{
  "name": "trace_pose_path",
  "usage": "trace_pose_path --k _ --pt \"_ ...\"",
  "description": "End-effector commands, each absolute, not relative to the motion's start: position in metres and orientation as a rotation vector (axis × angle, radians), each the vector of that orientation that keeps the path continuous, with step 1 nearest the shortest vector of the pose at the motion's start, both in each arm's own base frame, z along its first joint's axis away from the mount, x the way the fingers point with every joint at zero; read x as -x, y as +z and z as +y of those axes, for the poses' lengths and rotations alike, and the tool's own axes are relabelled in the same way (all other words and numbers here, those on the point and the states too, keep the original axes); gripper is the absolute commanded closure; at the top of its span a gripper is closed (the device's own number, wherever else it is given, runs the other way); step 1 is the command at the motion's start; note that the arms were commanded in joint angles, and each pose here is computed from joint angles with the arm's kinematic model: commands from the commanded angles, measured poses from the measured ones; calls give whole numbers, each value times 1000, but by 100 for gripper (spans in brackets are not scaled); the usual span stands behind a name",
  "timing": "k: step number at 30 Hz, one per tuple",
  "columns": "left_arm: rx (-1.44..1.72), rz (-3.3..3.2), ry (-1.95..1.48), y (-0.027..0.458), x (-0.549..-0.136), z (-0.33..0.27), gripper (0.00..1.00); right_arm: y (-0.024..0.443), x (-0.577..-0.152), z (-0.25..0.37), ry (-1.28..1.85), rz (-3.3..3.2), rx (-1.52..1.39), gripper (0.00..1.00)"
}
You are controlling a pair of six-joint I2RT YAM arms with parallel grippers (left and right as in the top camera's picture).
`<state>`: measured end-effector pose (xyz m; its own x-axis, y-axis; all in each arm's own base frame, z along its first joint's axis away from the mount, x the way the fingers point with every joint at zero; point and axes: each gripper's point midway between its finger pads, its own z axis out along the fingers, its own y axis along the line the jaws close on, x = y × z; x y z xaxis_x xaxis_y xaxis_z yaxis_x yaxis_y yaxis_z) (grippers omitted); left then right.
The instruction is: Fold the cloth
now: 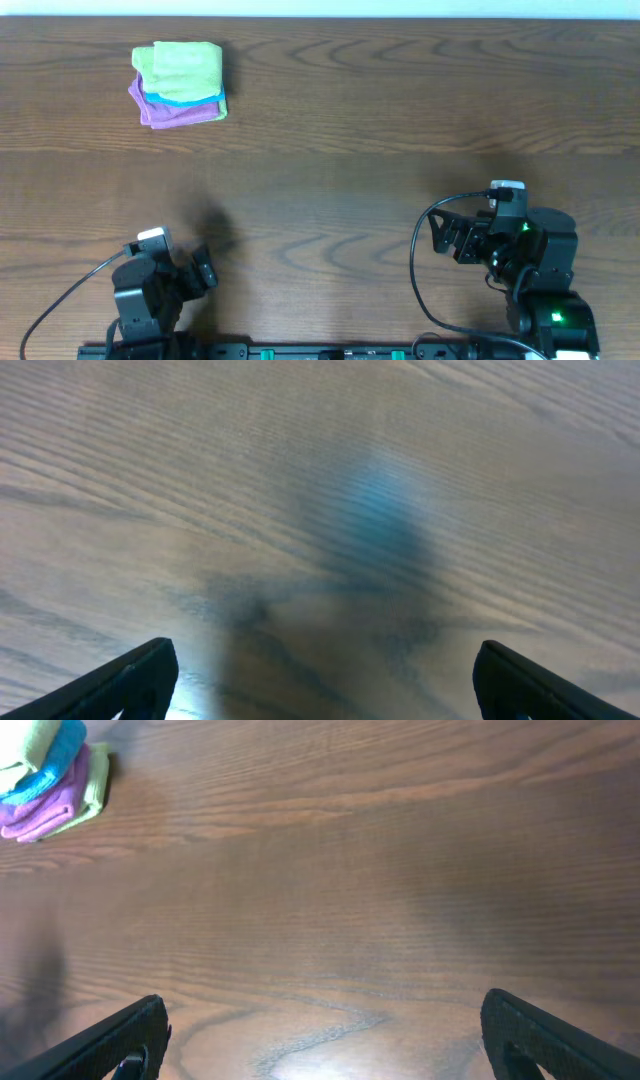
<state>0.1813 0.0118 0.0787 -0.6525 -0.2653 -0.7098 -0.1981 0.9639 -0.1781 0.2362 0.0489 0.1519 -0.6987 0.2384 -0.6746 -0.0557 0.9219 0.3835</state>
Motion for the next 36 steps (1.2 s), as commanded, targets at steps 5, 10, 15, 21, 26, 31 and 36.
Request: trace_pose_path --k 5,10,15,21,26,31,36 --pt "185 2323 -47 74 -170 8 4 152 -236 48 495 2294 -149 1" --pt "154 2328 -26 72 -166 7 5 153 -236 48 495 2293 -149 1" --pt "154 2321 -27 68 -162 7 5 153 -236 48 495 2293 -149 1" --pt "157 2319 -21 64 -159 8 5 153 -236 48 495 2293 -149 1" --pt "171 2313 11 65 -159 13 5 153 -236 48 495 2293 -149 1" --pt "176 2312 23 65 -159 14 5 153 -236 48 495 2293 -149 1" --pt "176 2312 23 65 -159 14 5 153 -236 48 495 2293 -149 1"
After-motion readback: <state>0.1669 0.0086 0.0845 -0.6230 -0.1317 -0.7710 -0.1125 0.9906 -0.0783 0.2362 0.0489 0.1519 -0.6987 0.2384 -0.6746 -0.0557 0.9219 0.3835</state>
